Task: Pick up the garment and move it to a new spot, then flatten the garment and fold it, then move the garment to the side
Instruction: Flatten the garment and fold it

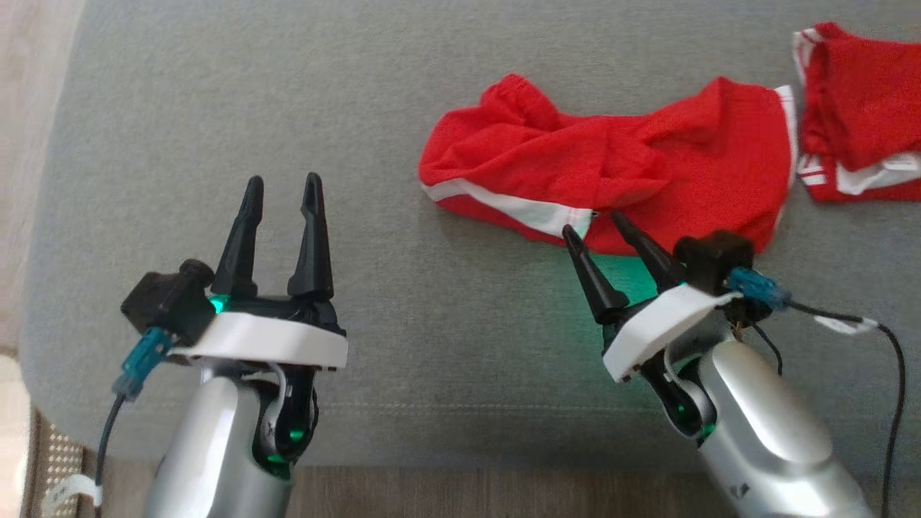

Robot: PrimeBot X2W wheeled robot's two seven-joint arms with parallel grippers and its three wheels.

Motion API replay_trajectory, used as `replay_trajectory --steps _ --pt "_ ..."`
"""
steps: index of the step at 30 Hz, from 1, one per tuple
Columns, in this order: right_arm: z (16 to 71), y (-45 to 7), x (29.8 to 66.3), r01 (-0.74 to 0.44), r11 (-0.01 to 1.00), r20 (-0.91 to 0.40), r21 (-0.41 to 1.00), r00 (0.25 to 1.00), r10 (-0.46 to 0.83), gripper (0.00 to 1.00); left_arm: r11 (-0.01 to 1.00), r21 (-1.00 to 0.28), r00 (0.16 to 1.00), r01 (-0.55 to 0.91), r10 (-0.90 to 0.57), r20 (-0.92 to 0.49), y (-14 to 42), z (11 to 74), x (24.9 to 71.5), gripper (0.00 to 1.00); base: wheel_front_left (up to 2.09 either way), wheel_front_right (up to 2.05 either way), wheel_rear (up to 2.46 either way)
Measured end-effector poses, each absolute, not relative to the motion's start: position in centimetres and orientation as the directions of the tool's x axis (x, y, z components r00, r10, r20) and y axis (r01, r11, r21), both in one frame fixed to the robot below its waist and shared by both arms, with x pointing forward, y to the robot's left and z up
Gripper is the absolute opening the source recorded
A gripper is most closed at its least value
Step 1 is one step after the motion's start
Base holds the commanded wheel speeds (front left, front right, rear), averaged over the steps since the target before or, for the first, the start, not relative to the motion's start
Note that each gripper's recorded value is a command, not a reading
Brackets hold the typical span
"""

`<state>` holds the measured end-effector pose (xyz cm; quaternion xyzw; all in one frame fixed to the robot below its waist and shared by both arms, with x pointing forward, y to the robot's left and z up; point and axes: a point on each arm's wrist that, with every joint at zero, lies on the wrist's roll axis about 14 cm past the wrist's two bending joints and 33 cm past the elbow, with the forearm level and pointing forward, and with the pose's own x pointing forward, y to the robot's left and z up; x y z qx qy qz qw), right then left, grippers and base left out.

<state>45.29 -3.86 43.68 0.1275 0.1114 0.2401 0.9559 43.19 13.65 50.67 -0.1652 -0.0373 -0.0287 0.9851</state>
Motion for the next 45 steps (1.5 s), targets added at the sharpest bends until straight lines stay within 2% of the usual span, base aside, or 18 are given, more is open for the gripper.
replay_trajectory --steps 12,24,25,27,28,33,37,41,45 --pt "40.6 -2.0 45.9 -0.451 0.828 -0.246 0.333 0.806 0.538 1.00 0.949 -0.316 0.998 0.015 0.007 0.069 15.6 50.3 42.9 1.00 0.00 0.00 0.00" --pt "40.2 -1.0 45.9 -0.445 0.804 -0.258 0.394 0.786 0.562 1.00 0.948 -0.318 0.998 0.015 0.004 0.060 15.4 49.9 43.1 1.00 0.00 0.00 0.00" --pt "40.3 -0.8 46.0 -0.450 0.801 -0.251 0.395 0.785 0.566 0.83 0.948 -0.318 0.998 0.015 0.004 0.059 15.4 49.9 43.1 1.00 0.00 0.00 0.00" --pt "40.6 -0.7 46.2 -0.458 0.797 -0.243 0.394 0.784 0.571 0.07 0.948 -0.318 0.998 0.016 0.002 0.058 15.4 49.9 43.2 1.00 0.00 0.00 0.00" --pt "40.6 -0.6 46.3 -0.462 0.795 -0.240 0.394 0.783 0.574 0.00 0.948 -0.319 0.998 0.017 0.002 0.058 15.3 49.9 43.3 1.00 0.00 0.00 0.00" --pt "40.5 -1.1 46.2 -0.465 0.801 -0.240 0.377 0.786 0.569 0.00 0.947 -0.319 0.998 0.026 -0.004 0.070 15.1 50.3 43.5 1.00 0.00 0.00 0.00" --pt "41.6 -3.6 46.6 -0.450 0.833 -0.219 0.323 0.820 0.528 0.00 0.946 -0.322 0.996 0.042 -0.013 0.092 14.8 51.1 43.5 1.00 0.00 0.00 0.00" --pt "43.3 -8.4 47.1 -0.381 0.884 -0.183 0.272 0.881 0.436 0.00 0.943 -0.328 0.993 0.057 -0.021 0.113 14.4 51.8 43.6 1.00 0.00 0.00 0.00" --pt "43.4 -14.3 45.2 -0.270 0.936 -0.214 0.224 0.924 0.317 0.00 0.938 -0.335 0.992 0.091 -0.055 0.115 13.1 51.9 43.4 1.00 0.00 0.00 0.00"
